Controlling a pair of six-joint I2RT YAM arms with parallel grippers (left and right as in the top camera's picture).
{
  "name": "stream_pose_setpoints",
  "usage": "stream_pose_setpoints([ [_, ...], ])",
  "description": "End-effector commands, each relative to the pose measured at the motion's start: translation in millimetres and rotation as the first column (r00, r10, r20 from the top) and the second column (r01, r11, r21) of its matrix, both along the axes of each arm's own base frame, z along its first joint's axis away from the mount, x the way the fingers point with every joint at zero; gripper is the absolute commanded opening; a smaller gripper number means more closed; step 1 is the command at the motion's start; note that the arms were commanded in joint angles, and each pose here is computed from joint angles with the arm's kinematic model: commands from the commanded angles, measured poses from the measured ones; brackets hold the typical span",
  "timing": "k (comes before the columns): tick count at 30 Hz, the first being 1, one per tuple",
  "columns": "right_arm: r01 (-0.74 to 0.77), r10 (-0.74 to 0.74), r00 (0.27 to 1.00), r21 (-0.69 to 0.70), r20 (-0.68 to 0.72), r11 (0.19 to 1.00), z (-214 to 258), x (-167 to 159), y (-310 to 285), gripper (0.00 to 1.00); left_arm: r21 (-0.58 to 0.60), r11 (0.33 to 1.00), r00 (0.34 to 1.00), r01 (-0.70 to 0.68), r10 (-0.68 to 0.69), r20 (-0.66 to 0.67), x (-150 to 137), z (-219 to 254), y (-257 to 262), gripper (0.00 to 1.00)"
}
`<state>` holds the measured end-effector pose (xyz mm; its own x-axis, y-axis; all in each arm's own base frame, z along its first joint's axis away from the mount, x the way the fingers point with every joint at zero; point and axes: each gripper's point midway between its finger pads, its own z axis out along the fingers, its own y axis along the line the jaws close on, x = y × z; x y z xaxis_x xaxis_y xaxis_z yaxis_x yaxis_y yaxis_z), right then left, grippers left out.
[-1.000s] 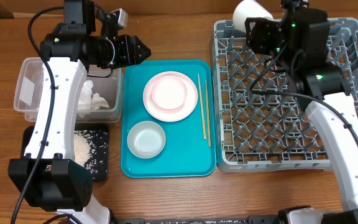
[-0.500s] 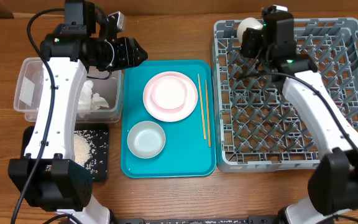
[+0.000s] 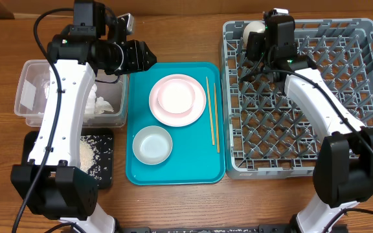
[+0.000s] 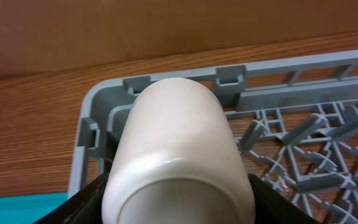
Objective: Sort waste into correct bins and load items into the dishwasher
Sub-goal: 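Place the white cup upside down in the rack's back corner with the right gripper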
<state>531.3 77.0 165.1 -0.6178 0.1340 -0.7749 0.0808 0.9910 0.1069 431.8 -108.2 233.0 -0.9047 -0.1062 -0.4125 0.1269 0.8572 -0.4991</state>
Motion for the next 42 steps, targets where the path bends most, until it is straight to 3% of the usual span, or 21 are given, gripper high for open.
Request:
stream_pose_setpoints([
  [1, 0.052, -0.051, 0.999, -0.046, 0.017, 0.998, 4.1, 3.2, -11.7, 0.55, 0.013, 1.0, 1.0, 0.006, -0.006, 0.003, 0.5, -0.8, -2.1, 0.57],
  [11, 0.077, -0.074, 0.996, -0.057, 0.045, 0.995, 11.6, 6.7, -16.1, 0.55, 0.013, 1.0, 1.0, 0.006, -0.006, -0.003, -0.7, -1.5, -2.0, 0.57],
  [19, 0.078, -0.077, 0.997, -0.044, 0.024, 0.996, 67.2, -6.7, -17.2, 0.51, 0.014, 1.0, 1.0, 0.006, -0.006, -0.018, -3.7, -3.1, -1.9, 0.57],
  [28, 0.026, -0.029, 0.981, -0.02, -0.191, 0.999, -13.0, -16.9, -4.4, 0.5, 0.014, 1.0, 1.0, 0.011, -0.01, -0.024, -5.3, -3.7, -3.7, 0.56],
  [35, 0.034, -0.041, 0.974, -0.037, -0.221, 0.999, -30.5, -14.8, -7.2, 0.51, 0.014, 1.0, 1.0, 0.011, -0.01, -0.025, -5.5, -3.8, -3.7, 0.56],
  [42, 0.03, -0.034, 0.985, -0.031, -0.166, 0.999, -20.1, -4.2, -5.5, 0.88, 0.014, 1.0, 1.0, 0.011, -0.01, -0.024, -5.4, -3.8, -3.7, 0.56],
])
